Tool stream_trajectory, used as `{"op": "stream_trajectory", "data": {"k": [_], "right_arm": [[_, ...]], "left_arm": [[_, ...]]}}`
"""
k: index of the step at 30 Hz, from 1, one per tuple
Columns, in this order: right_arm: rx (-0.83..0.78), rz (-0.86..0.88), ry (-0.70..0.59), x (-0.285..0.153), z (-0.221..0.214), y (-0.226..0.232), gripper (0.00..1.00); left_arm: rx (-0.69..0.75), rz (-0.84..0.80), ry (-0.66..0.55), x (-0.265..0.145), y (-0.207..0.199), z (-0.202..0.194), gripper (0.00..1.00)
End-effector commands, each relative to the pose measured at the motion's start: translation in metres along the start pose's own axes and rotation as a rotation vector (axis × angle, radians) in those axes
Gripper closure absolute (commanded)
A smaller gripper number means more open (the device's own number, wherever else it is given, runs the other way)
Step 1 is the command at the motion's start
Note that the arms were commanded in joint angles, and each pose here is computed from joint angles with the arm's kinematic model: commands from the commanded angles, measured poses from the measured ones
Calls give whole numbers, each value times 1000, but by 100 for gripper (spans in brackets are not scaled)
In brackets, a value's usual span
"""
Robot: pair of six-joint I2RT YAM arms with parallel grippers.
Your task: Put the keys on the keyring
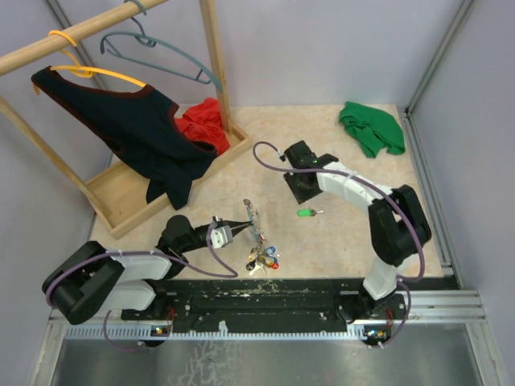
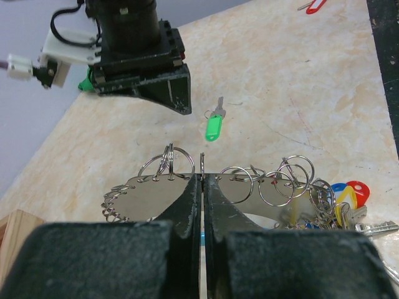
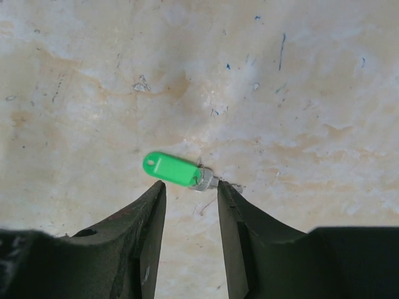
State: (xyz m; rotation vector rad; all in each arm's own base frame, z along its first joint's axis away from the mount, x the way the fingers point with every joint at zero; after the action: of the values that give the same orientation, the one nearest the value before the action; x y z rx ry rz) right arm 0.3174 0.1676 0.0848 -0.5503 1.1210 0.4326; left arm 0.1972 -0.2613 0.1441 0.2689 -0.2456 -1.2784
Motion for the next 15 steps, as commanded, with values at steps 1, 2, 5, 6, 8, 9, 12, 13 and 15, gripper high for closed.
{"op": "stream_trajectory", "data": {"k": [1, 2, 5, 6, 8, 9, 12, 13, 15], "right_arm": [[126, -13, -231, -22, 21, 2, 61], [155, -1, -255, -22, 19, 5, 62], [247, 26, -343, -19, 10, 14, 62], [277, 25, -370, -19, 8, 14, 62], [331, 1, -437, -22, 6, 13, 62], [352, -19, -469, -21, 5, 11, 62], [409, -79, -515, -14, -4, 7, 64], [427, -109, -522, -11, -8, 4, 65], [460, -152, -545, -9, -13, 0, 67]], "left_arm": [[22, -3, -54, 4, 4, 17, 100], [23, -2, -55, 4, 4, 17, 100], [22, 1, -52, 4, 4, 16, 100], [22, 2, -53, 4, 4, 16, 100], [22, 3, -52, 4, 5, 16, 100], [20, 3, -52, 4, 5, 16, 100], [21, 1, -56, 4, 5, 16, 100], [19, 0, -56, 5, 4, 16, 100], [19, 0, -58, 4, 4, 17, 100]]}}
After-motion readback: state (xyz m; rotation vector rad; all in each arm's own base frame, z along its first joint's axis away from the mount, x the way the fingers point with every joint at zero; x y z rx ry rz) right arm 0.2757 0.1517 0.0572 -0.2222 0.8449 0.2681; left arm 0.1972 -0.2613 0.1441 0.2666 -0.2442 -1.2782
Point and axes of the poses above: each gripper's point midway between its finger pads, its own x axis out along the fingers, its own y axis along the line the jaws close on, z = x × y, the point moved 2 cm from there along -x, back along the fingers, and after that the axes turned 7 degrees about -x, right-handed, at the moved point
